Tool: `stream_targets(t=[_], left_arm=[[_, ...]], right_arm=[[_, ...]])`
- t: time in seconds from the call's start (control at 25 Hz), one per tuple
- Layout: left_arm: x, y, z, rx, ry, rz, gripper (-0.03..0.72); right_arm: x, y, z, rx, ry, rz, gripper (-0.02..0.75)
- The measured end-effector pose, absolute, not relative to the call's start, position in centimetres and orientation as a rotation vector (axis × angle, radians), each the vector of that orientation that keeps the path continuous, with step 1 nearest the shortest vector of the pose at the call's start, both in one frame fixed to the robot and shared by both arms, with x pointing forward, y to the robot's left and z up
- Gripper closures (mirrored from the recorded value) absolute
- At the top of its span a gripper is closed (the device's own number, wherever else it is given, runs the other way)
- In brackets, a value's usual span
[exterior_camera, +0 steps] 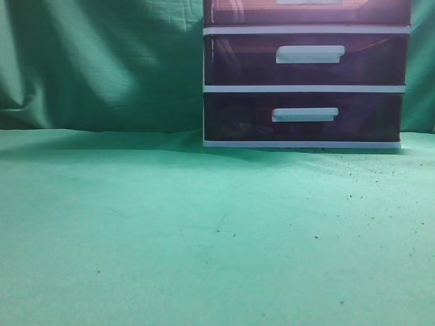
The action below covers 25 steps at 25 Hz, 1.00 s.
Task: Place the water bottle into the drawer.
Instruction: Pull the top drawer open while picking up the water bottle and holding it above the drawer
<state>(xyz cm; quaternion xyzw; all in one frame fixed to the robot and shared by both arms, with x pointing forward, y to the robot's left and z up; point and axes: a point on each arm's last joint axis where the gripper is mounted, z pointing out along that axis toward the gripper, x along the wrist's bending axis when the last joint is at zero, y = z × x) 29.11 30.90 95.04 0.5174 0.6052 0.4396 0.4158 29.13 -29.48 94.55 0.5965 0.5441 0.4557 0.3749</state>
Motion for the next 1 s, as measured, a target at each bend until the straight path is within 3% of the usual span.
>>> stream_targets(t=[0.72,0.88,1.0], left_arm=[[29.1,30.9,95.0,1.299,1.52,1.104,0.688],[29.4,30.4,96.3,1.06,1.458,1.0,0.688],[29.5,30.4,98.3,0.886,1.293,1.039,0.688]], right_arm=[[29.1,-29.5,94.6,1.527,1.393,1.167,0.738],[29.1,-29.5,94.6,1.527,1.393,1.167,0.738],[29.1,-29.5,94.6,1.527,1.393,1.167,0.738]])
